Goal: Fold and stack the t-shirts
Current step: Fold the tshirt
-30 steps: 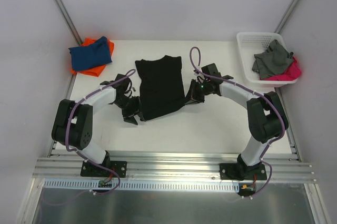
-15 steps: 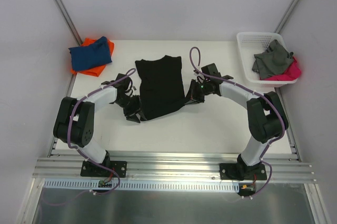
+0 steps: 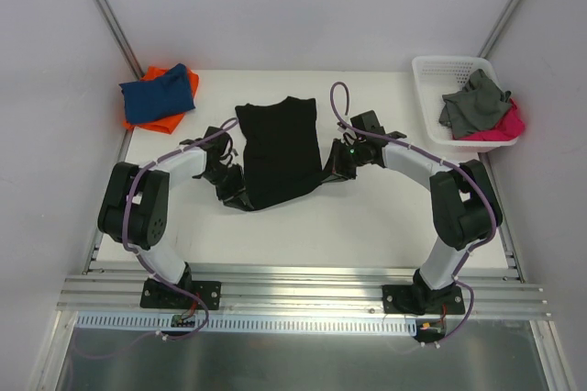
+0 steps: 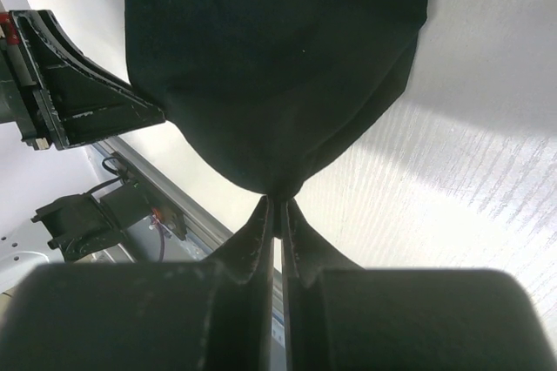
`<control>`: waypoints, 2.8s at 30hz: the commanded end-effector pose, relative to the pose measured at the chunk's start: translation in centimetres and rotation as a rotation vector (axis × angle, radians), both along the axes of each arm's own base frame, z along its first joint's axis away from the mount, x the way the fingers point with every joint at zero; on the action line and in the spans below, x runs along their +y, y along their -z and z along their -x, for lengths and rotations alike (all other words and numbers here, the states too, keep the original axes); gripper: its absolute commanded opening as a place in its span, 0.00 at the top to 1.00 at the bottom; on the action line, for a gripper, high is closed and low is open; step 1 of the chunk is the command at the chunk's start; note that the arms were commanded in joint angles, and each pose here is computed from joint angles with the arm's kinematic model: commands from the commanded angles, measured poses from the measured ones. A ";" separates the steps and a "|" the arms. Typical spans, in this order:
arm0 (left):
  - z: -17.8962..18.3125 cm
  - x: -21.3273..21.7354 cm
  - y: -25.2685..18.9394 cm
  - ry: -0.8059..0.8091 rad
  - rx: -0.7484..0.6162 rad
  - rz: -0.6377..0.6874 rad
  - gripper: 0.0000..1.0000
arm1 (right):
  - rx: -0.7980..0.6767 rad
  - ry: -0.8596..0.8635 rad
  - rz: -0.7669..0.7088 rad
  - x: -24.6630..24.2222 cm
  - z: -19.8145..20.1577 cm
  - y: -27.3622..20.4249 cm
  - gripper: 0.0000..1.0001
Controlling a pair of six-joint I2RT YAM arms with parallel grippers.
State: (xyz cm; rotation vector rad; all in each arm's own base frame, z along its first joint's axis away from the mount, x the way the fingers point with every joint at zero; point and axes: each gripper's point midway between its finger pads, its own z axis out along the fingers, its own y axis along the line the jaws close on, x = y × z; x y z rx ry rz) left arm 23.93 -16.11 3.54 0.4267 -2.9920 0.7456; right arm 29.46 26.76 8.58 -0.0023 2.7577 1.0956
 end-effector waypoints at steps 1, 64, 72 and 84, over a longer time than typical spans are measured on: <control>-1.5 -0.1 -0.5 -0.005 -0.037 -0.008 0.76 | -0.062 -0.004 -0.001 -0.2 -0.3 -1.2 1.00; -32.6 5.8 -13.3 -0.113 -0.826 -0.436 1.00 | -0.490 0.120 -0.175 3.9 -26.5 -8.5 1.00; -22.8 4.3 -14.6 -0.073 -0.719 -0.290 1.00 | -0.369 0.104 -0.184 2.1 -18.0 -11.1 1.00; -7.5 3.5 -12.5 0.034 -0.600 -0.231 1.00 | -0.283 0.067 -0.134 -1.7 -3.9 -11.3 1.00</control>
